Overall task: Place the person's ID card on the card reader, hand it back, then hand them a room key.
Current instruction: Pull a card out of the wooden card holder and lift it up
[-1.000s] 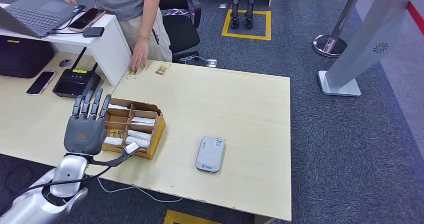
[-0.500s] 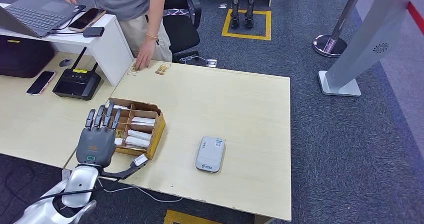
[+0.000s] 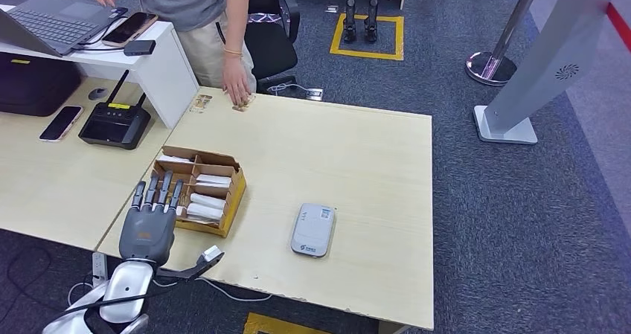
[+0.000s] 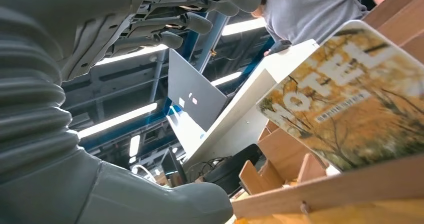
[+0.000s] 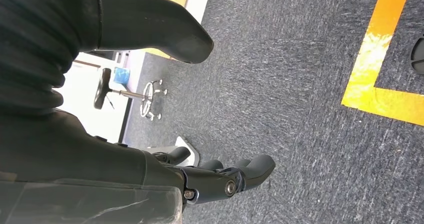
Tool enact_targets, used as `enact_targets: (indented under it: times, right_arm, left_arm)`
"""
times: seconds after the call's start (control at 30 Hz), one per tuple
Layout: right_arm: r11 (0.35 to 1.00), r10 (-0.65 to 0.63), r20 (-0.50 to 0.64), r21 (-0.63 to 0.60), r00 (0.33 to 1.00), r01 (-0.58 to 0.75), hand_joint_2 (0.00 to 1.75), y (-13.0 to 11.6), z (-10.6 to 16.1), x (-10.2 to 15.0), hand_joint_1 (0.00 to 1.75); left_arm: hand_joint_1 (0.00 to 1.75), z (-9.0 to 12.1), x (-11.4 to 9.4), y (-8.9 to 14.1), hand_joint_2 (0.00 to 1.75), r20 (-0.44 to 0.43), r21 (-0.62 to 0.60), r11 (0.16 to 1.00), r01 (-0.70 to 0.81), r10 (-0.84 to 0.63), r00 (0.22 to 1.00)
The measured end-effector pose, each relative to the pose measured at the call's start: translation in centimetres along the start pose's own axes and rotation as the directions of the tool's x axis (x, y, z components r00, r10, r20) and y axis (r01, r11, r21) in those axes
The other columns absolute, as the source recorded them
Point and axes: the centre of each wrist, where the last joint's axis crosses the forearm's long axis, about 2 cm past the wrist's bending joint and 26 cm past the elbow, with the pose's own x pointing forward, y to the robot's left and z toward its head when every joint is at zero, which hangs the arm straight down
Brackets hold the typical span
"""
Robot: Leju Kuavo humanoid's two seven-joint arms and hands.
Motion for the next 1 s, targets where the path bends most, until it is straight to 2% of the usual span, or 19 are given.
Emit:
enact_targets:
  times: [0.5,1.0]
  right_arm:
    - [1.000,0.002,0.003,0.000,1.000,-0.002,1.75,0.0,0.0,0.0,0.00]
    - [1.000,0.007,0.000,0.001,1.000,-0.007,1.75,0.0,0.0,0.0,0.00]
  left_arm:
    - [0.00,0.2,1.4,0.2,1.75,0.092,0.018,0.997,-0.074,0.072,0.993]
    - [0.00,-0.1,2.6,0.1,1.75,0.086,0.014,0.994,-0.107,0.105,0.991]
